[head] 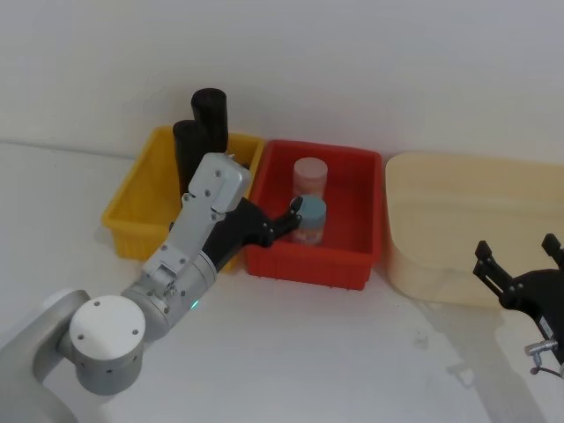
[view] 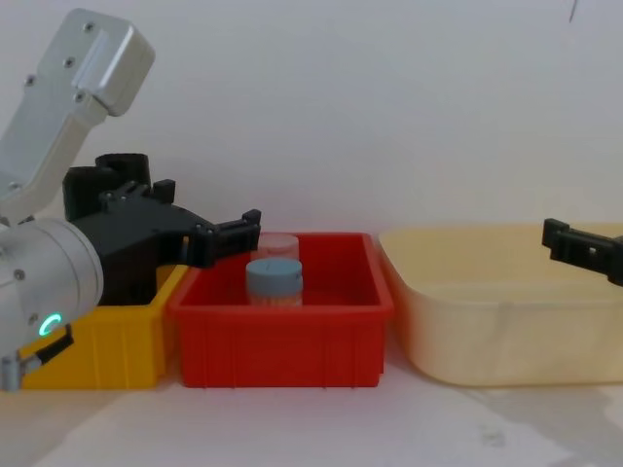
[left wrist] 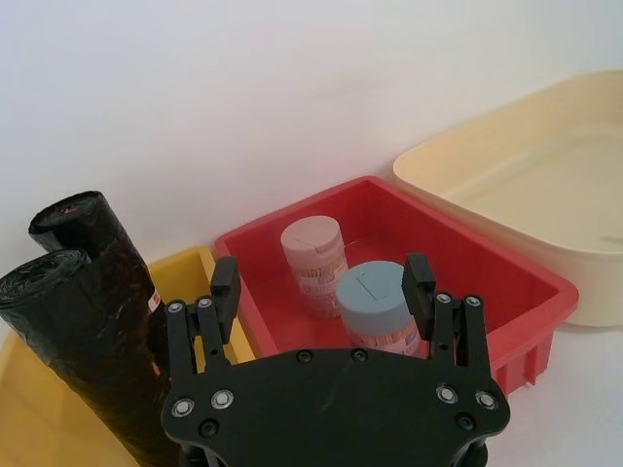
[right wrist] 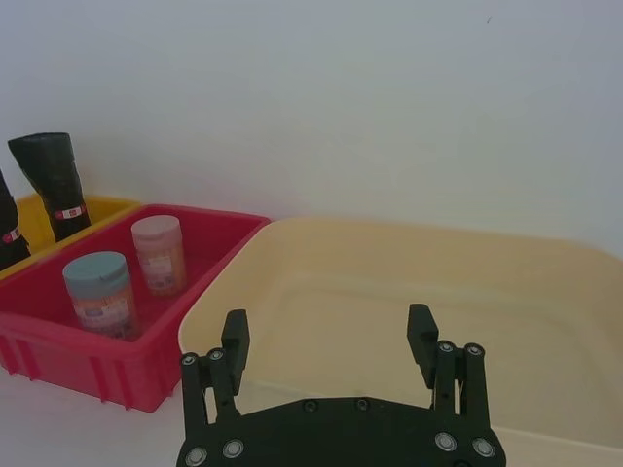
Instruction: Pick up the garbage bag with the one hand and transfer it to the other hand.
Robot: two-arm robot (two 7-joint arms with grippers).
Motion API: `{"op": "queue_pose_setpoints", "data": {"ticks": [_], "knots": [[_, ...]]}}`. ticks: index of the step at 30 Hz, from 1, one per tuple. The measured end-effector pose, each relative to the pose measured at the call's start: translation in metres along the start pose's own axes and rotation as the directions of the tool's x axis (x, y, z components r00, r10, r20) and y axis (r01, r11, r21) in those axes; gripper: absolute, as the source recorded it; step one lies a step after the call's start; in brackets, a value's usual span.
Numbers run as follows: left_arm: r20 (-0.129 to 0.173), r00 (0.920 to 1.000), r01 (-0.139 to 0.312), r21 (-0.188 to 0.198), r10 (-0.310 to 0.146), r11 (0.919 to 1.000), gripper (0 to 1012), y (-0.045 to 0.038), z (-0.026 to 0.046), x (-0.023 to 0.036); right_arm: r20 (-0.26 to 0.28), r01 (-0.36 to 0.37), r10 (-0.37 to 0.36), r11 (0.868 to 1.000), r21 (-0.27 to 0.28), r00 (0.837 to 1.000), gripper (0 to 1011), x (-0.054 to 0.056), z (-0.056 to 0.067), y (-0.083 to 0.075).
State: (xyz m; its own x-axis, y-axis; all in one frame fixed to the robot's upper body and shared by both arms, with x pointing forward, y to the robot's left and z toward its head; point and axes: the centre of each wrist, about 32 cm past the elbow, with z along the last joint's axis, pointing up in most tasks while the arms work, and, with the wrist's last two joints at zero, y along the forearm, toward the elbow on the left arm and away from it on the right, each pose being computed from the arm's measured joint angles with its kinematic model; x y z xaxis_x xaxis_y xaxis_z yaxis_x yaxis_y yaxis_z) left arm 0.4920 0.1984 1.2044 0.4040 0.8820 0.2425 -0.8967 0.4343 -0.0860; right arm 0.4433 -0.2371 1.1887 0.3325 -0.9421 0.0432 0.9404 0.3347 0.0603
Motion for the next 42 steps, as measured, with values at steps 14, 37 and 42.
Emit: {"op": "queue_pose_setpoints", "data": {"ticks": [14, 37, 42], "knots": [[0.000, 1.0000, 0.000, 0.000, 0.000, 1.0000, 1001, 0.0000, 0.0000, 0.0000, 0.000, 0.000, 0.000, 1.000, 0.000, 1.000, 1001, 0.0000, 0.0000, 0.0000], [0.000, 1.0000, 0.000, 0.000, 0.000, 1.0000, 1001, 0.0000, 0.0000, 0.0000, 0.000, 0.000, 0.000, 1.000, 0.000, 1.000, 1001, 0.0000, 0.0000, 0.0000], [0.000, 1.0000, 0.000, 0.000, 0.000, 1.0000, 1000, 0.0000, 0.0000, 0.0000, 0.000, 0.000, 0.000, 1.000, 0.000, 1.000, 1001, 0.0000, 0.0000, 0.0000]]}}
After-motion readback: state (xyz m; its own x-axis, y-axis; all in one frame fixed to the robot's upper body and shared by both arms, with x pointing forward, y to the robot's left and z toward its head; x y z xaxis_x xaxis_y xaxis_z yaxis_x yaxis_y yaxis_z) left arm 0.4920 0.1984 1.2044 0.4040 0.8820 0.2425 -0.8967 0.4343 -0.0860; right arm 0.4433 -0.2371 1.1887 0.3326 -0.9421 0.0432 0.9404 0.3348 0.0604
